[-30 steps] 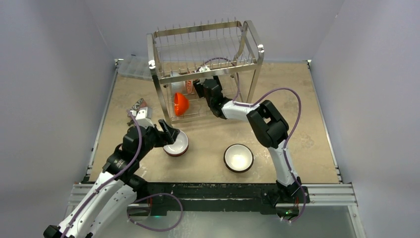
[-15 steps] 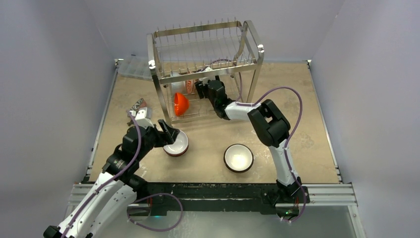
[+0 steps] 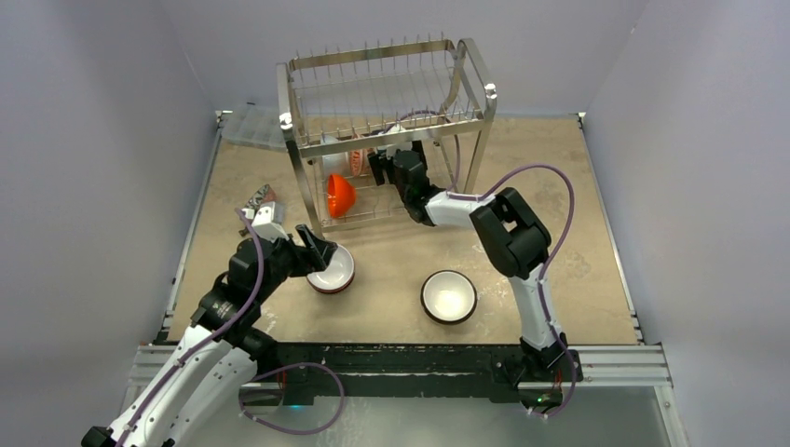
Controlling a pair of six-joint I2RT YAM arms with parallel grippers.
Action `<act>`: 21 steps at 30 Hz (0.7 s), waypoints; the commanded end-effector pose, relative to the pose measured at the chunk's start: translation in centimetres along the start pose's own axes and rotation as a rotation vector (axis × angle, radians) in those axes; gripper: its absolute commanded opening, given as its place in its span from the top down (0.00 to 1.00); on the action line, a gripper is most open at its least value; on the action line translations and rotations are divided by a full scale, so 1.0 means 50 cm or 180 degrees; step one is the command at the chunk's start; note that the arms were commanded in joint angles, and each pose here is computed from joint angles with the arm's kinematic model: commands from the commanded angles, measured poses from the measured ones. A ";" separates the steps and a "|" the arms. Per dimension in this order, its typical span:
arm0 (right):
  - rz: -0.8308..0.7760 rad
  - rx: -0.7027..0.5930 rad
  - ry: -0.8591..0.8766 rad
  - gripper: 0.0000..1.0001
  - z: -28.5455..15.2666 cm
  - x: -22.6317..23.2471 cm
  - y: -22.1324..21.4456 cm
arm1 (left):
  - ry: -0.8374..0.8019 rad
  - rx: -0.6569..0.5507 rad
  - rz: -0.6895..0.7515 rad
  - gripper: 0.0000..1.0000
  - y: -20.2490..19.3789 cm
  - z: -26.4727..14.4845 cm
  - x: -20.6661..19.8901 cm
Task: Load the bowls into the dish rack
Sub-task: Place the bowl in the dish rack.
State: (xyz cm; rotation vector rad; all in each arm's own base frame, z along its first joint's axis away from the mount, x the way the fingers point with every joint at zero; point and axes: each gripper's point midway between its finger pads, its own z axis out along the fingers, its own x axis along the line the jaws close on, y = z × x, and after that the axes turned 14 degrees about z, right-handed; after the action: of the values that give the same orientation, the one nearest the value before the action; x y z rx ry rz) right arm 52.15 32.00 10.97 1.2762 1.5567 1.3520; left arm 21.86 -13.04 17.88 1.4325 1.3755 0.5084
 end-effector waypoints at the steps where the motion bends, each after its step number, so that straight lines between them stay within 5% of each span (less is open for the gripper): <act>1: 0.0140 -0.0214 -0.0332 0.06 -0.029 -0.040 0.083 | 0.0006 -0.0080 -0.0029 0.24 0.016 -0.003 -0.002; 8: 0.0395 -0.0102 -0.0223 0.01 -0.059 -0.026 0.090 | 0.0050 -0.0071 -0.0041 0.22 0.017 -0.005 0.002; 21: 0.1338 0.0297 0.0856 0.01 -0.165 0.091 0.069 | 0.0178 -0.0112 0.0071 0.20 0.046 -0.023 0.010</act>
State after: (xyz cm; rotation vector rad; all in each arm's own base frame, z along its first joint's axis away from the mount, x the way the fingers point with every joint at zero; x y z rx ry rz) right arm 45.92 31.68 13.17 1.5461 1.5917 1.5477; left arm 21.76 -12.08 18.12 1.4375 1.4168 0.5468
